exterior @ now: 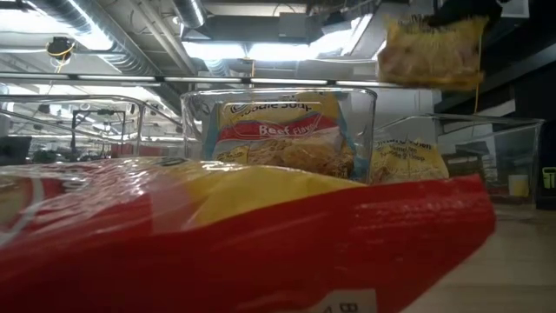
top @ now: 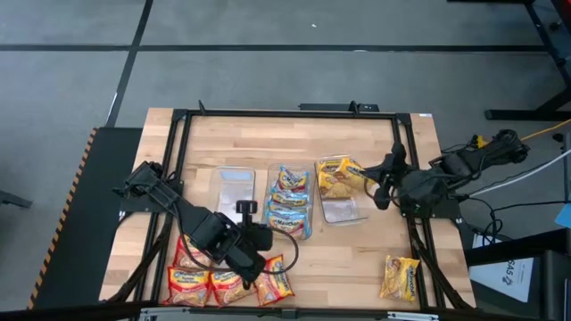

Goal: Sort Maruchan noodles
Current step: Put the yellow noodle pack into the right transparent bin

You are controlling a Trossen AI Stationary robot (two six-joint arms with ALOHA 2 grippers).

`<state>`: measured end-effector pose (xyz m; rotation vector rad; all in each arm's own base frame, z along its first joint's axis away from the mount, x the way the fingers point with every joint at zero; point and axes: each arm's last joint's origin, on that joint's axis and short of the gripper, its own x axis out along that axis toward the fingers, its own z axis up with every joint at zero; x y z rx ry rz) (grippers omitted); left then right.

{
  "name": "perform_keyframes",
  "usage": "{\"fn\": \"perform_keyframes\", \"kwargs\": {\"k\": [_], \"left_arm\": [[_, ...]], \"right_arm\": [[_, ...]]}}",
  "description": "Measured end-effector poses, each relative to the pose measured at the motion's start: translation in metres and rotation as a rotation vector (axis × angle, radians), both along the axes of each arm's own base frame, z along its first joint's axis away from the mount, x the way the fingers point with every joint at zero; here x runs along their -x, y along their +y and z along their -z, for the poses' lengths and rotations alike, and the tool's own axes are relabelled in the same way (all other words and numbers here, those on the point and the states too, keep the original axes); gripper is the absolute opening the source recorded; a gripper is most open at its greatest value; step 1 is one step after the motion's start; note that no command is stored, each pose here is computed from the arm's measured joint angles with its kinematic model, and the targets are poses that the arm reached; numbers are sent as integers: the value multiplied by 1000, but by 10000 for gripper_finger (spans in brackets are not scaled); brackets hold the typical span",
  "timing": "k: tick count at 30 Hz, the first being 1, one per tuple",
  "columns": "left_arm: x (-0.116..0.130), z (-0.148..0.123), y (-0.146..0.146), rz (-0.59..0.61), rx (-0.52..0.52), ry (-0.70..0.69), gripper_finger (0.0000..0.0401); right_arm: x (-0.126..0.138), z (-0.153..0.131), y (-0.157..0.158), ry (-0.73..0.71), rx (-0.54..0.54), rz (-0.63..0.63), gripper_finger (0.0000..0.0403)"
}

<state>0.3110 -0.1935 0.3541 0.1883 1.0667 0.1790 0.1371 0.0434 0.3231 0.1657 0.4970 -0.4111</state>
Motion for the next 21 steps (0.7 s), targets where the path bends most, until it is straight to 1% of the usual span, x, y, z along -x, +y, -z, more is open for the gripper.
{"fn": "perform_keyframes", "kwargs": {"k": [3,6,9,13,16,21], "left_arm": [[4,2,10,3,-56,90,0],[3,4,20,14,-64,160,0],[-1,4,29,17,-72,176,0],[-7,4,41,16,-77,192,0],[-9,1,50,15,-64,195,0],[-14,1,61,3,-60,201,0]], "right_arm": [[-6,6,-5,77,-26,-9,0],[-16,11,-12,140,-16,-29,0],[-26,17,-20,222,-21,-68,0],[-39,27,-29,322,-47,-153,0],[-48,35,-34,382,-59,-215,0],[-63,48,-40,471,-59,-276,0]]}}
